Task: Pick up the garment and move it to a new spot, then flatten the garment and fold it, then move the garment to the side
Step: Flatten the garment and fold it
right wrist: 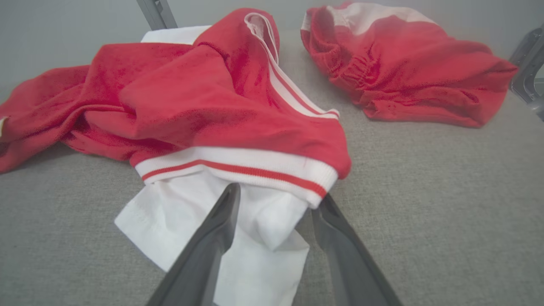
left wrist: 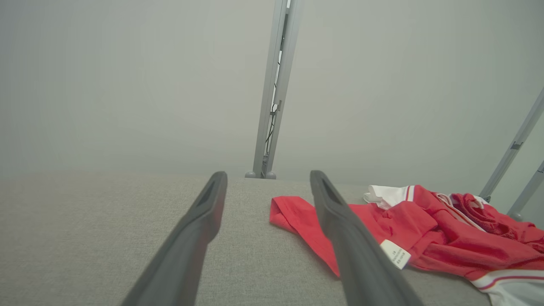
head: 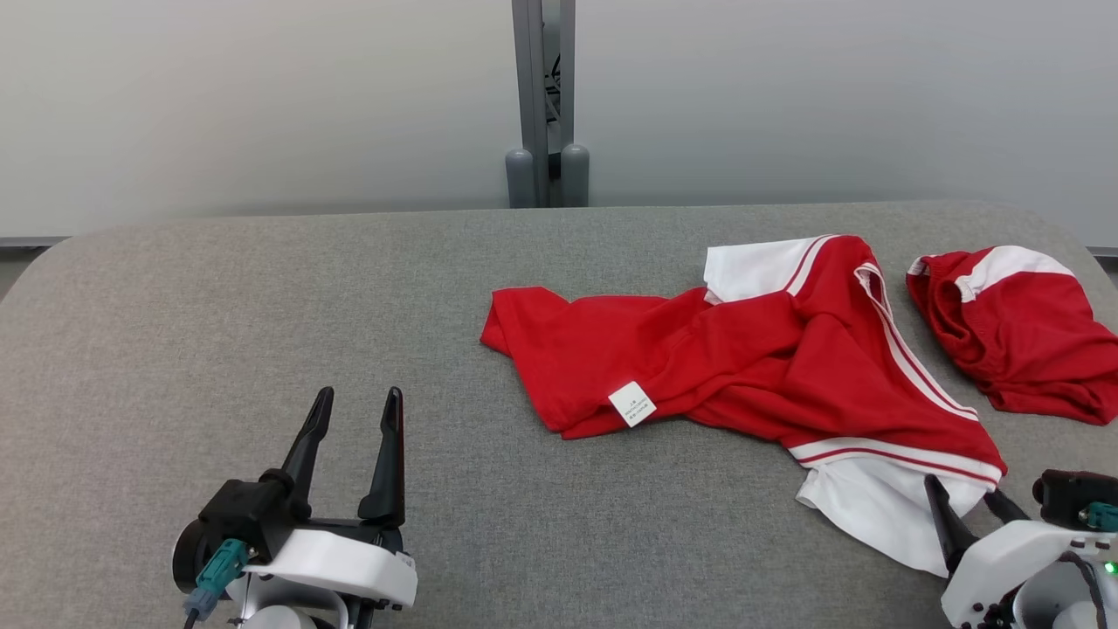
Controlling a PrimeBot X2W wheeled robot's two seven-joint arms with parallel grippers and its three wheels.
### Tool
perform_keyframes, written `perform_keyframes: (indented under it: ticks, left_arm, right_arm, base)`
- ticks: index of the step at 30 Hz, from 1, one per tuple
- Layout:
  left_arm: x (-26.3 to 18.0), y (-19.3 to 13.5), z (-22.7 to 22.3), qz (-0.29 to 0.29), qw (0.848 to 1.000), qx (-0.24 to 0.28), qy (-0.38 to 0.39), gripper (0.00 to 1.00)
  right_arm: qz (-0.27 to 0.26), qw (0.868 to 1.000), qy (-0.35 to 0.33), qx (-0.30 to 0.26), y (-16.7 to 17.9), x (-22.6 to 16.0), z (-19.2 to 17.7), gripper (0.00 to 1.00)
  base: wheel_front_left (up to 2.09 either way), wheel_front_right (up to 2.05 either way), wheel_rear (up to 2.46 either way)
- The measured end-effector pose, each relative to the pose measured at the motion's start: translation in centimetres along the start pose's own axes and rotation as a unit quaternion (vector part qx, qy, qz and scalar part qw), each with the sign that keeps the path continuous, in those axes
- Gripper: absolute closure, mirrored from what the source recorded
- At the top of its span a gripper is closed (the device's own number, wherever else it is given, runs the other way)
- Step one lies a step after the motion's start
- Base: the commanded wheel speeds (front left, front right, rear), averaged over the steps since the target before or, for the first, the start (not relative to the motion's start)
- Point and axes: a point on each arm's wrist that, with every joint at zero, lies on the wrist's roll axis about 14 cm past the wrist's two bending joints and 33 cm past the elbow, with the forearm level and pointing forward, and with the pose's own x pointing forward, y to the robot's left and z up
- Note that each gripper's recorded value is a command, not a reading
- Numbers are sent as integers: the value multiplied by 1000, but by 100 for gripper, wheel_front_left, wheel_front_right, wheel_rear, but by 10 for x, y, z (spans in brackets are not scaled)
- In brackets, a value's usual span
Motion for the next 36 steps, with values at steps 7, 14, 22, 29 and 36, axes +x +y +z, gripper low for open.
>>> perform_keyframes:
  ticks: [7, 14, 22, 29, 36]
  left_arm:
    - [1, 0, 0, 0, 1000, 0, 0, 0]
    - [0, -6, -2, -12, 1000, 1, 4, 0]
    - [-1, -14, -4, -25, 1000, 5, 7, 0]
    - [-2, -26, -15, -44, 999, 4, 24, 0]
    - [4, -52, -63, -97, 990, 33, 95, 0]
  right_arm:
    - [16, 993, -115, -1, 11, 2, 56, 0]
    - [30, 988, -152, -7, 25, -1, 73, 0]
    - [31, 988, -151, -12, 28, -7, 70, 0]
    - [28, 988, -149, -6, 27, -13, 63, 0]
    - [21, 988, -155, -5, 22, -19, 61, 0]
  base:
    - [0, 0, 0]
    - [0, 0, 0]
    - [0, 0, 0]
    - [0, 0, 0]
    - [0, 0, 0]
